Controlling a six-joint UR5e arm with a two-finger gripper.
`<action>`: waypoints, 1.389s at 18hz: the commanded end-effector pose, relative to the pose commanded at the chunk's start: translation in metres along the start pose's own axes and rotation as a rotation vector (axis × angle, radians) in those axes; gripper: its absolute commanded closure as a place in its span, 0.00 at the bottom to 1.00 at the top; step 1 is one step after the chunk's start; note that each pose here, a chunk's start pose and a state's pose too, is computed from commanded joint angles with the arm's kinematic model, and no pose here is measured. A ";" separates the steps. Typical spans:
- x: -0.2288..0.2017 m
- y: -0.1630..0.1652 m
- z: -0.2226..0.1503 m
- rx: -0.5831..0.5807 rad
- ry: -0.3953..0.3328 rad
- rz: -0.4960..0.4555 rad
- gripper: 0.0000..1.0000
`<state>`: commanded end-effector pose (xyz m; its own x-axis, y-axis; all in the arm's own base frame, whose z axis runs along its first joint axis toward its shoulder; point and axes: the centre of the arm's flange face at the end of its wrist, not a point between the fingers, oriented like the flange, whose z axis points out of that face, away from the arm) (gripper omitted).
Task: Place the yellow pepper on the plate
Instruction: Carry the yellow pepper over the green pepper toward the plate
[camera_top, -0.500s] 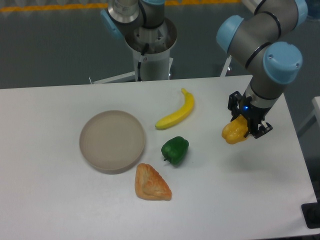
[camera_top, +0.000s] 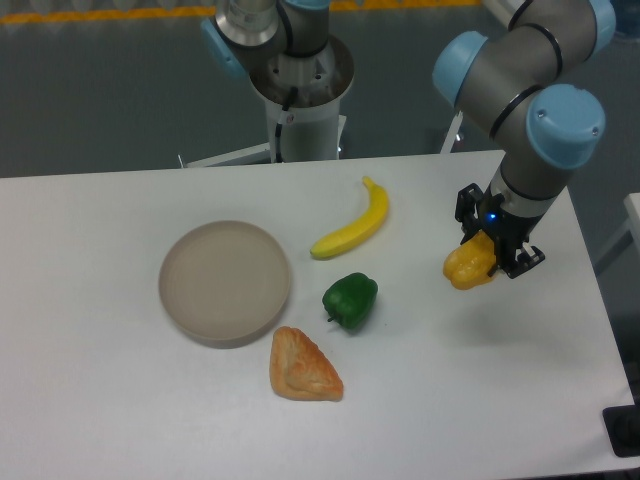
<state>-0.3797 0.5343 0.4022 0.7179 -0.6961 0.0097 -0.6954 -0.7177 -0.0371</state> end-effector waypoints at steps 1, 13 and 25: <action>0.002 -0.008 0.002 0.000 0.005 0.009 0.85; 0.107 -0.176 0.010 0.020 0.048 -0.026 0.85; 0.219 -0.271 0.109 -0.030 0.128 0.033 0.80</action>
<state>-0.0306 0.5781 0.3052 0.6856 -0.7150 0.1368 -0.7208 -0.6931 -0.0099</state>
